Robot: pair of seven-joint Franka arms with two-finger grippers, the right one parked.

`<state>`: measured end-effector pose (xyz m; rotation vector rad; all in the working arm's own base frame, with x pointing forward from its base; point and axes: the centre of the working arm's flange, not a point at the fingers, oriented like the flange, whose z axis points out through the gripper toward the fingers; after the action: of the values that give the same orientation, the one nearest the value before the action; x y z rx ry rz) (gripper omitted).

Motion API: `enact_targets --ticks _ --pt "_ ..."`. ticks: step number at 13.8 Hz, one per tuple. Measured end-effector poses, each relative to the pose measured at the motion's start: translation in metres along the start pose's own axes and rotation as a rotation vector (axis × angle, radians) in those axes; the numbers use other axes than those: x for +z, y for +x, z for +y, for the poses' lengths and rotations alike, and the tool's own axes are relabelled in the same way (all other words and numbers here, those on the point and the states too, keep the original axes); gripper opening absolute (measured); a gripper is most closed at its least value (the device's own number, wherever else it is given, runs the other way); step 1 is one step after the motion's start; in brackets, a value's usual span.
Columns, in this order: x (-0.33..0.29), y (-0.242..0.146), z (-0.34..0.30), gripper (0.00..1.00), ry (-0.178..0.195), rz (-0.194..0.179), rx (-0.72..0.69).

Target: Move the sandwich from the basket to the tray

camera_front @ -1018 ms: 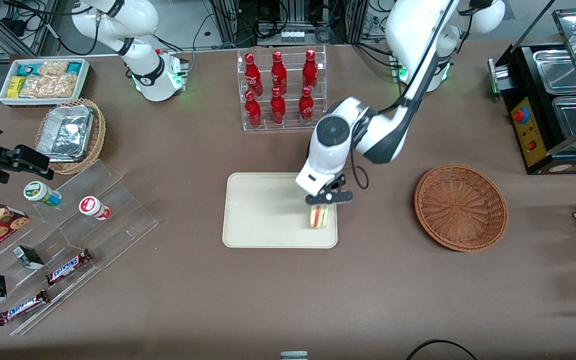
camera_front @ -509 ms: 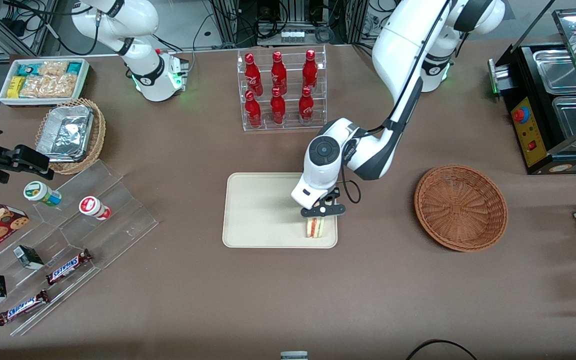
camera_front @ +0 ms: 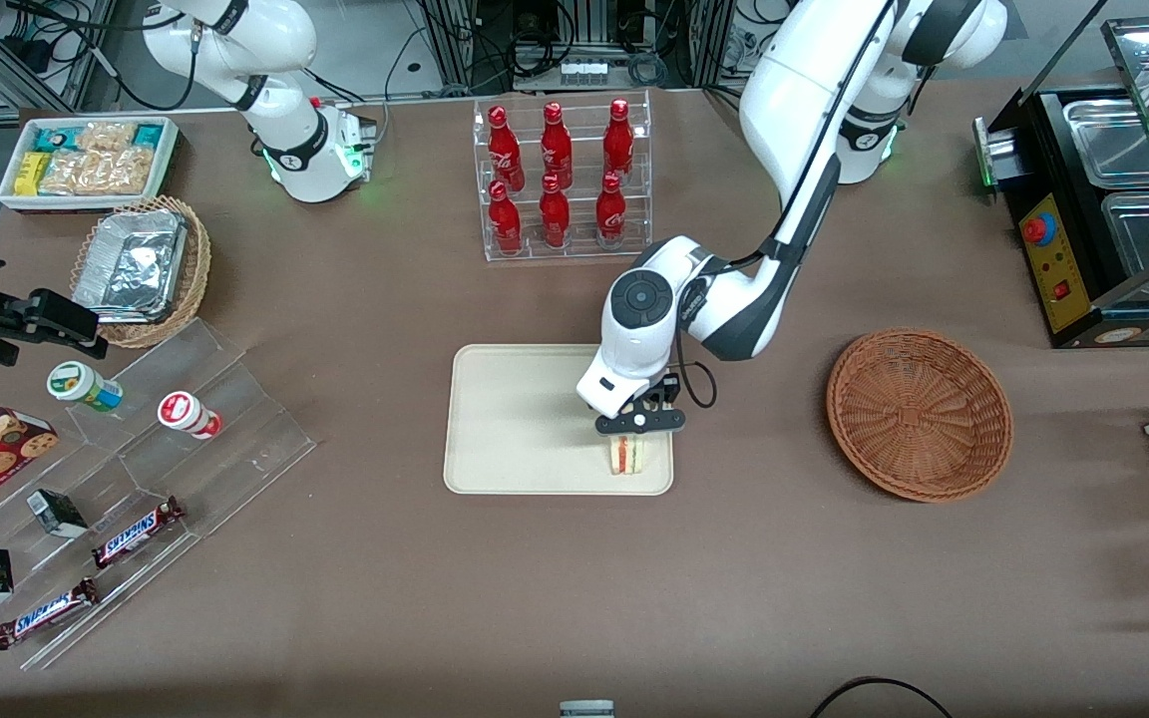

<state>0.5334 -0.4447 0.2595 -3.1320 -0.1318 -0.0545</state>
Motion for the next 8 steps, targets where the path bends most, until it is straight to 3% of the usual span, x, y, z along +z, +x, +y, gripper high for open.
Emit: enact_targets --ticks 2,5,8 --pt "-0.063 0.006 -0.012 1.0 0.028 -0.013 -0.028" --pt "-0.169 0.019 -0.06 1.0 0.027 0.003 -0.102" --pt "-0.228 0.035 -0.114 1.0 0.015 0.02 -0.183"
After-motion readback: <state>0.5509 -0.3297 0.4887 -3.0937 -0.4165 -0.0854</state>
